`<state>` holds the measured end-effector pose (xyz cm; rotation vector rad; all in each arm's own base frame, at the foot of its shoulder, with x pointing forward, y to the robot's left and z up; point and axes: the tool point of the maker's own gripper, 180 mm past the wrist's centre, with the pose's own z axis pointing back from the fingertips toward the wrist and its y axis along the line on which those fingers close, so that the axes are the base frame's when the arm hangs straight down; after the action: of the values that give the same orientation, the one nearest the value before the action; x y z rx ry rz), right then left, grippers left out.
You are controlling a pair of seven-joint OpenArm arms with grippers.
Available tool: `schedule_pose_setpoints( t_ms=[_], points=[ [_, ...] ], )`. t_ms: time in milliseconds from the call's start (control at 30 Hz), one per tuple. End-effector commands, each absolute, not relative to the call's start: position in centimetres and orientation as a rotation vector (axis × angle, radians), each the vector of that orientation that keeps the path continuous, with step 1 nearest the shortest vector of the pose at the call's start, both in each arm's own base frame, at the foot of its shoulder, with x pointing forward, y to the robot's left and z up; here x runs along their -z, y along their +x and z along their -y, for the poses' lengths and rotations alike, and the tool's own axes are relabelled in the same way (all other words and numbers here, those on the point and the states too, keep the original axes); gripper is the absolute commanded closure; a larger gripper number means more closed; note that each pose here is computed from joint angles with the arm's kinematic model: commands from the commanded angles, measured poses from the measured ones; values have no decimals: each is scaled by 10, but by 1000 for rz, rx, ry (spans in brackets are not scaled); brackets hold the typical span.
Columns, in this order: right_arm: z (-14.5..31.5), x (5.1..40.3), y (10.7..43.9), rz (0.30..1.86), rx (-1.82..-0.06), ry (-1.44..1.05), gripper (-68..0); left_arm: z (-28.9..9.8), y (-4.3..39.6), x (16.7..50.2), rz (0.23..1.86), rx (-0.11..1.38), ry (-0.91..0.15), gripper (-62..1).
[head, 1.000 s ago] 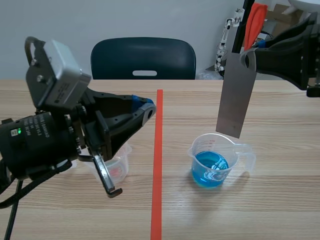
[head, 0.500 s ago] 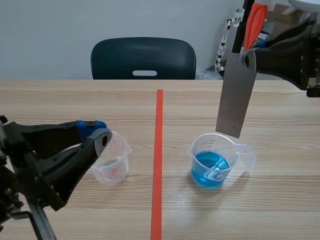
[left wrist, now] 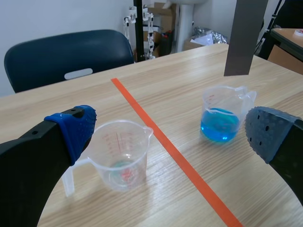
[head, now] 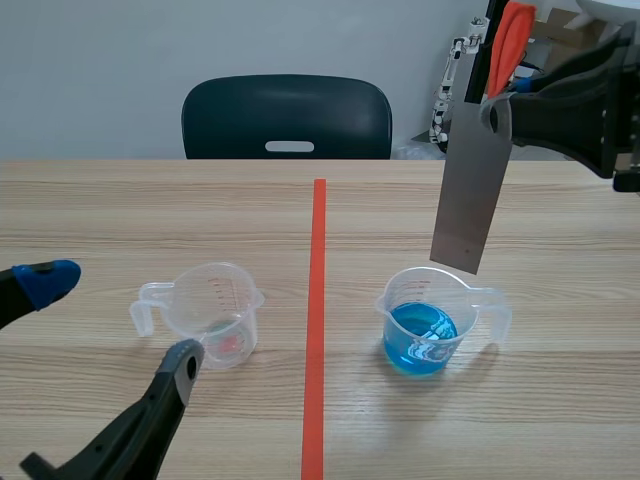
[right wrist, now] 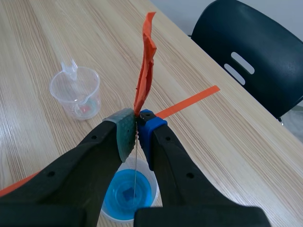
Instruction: Do the redox reaction experiment. lower the plate into the blue solution
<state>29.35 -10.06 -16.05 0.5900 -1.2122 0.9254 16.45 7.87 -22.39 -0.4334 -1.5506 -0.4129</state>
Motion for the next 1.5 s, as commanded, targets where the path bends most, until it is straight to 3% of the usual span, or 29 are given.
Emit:
schedule_pose_setpoints(
  t_ms=[0,200,333,633,1100,1467],
  points=[
    [102,152,294,1239,-929,599,-6,-80,163,220,1562,392,-434,-623],
    [101,151,294,1244,-926,604,-6,-86,155,234,1510,380,-421,-623],
    [100,153,292,1248,-917,619,-6,-101,150,237,1584,324,-377,-623],
    [90,168,284,1238,-960,626,-6,-125,114,265,1644,261,-353,-623],
    [83,193,281,1210,-976,619,-6,-148,64,301,1607,200,-320,-623],
    [82,210,286,1224,-956,605,-6,-162,42,287,1745,170,-281,-623]
  ],
)
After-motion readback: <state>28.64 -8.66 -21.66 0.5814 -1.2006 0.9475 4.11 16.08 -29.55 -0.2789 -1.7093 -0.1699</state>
